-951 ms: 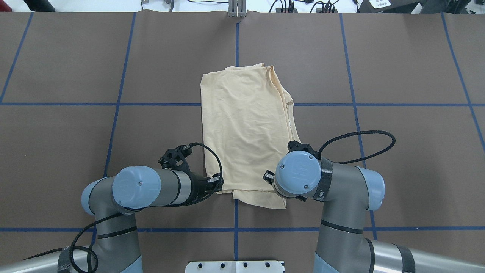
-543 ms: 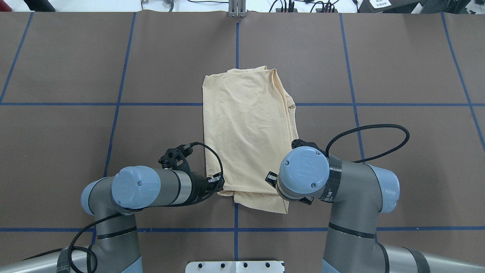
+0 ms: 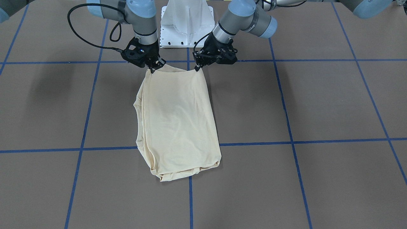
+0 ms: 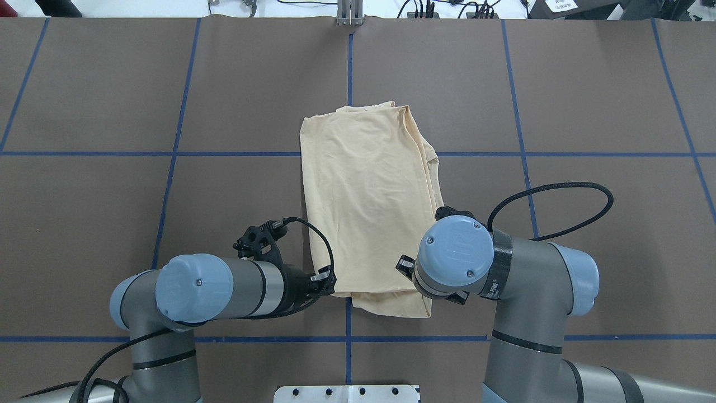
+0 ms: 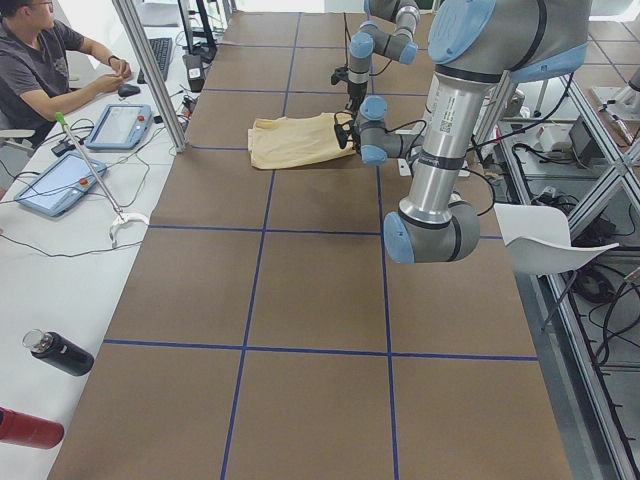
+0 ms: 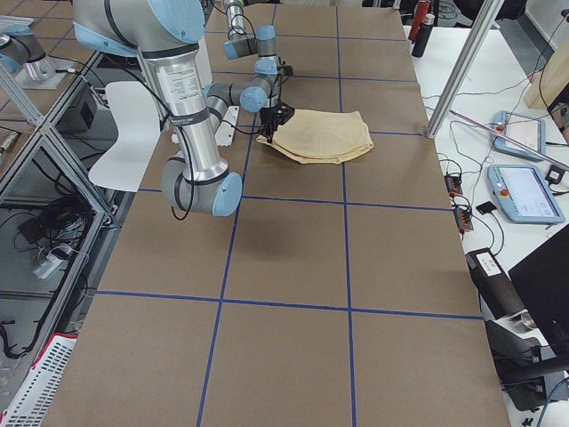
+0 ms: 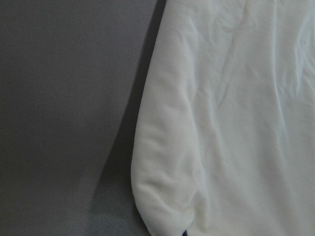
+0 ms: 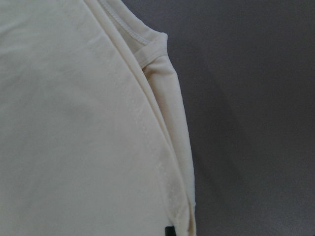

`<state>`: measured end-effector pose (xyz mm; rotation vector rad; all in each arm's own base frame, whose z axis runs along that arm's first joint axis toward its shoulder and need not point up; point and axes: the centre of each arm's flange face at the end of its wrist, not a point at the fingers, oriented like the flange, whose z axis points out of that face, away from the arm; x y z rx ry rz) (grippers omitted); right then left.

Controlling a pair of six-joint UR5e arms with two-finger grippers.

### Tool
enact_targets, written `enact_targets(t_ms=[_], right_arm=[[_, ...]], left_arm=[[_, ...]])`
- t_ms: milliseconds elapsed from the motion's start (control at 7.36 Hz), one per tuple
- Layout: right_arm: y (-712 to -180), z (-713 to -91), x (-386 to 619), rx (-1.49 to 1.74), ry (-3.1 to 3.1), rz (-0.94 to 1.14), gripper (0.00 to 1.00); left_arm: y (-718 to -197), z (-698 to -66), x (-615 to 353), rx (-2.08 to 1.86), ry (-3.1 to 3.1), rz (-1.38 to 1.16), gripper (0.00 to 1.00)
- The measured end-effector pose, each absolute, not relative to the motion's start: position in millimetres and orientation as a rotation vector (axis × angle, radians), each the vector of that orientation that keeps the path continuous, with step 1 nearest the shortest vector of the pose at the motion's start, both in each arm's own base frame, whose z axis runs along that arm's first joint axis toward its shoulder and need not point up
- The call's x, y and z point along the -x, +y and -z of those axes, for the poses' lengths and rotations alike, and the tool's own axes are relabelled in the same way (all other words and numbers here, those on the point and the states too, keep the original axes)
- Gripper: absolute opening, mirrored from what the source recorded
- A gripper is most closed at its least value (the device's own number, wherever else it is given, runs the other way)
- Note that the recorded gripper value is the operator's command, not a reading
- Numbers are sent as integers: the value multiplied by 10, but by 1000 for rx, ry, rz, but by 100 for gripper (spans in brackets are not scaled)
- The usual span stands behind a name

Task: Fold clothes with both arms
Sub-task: 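Lift the near edge with both grippers and fold it away from the robot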

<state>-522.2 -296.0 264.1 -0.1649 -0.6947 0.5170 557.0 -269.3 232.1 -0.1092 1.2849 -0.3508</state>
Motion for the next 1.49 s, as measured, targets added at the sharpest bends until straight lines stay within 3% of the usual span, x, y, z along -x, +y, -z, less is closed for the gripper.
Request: enact_targets(t_ms=[408,815,1087,1494], right_arm=[[-2592,-2668,5272,189,-693,-452,0],[-2486,-2564,5168,202,-724,-426,0],[-2766,-2517,5023,165,-747,-428,0],[-3362,-2385,4723,79,-783,-446,0]], left_arm=[[-2160,-2154,-5567,163,1250,280,0],[-2088,-2128,-5528,169,1252,268,0],[-2206,-2008,-5380,150,1284,277,0],[-2798,-1981,-5074,18,1289,294,0]])
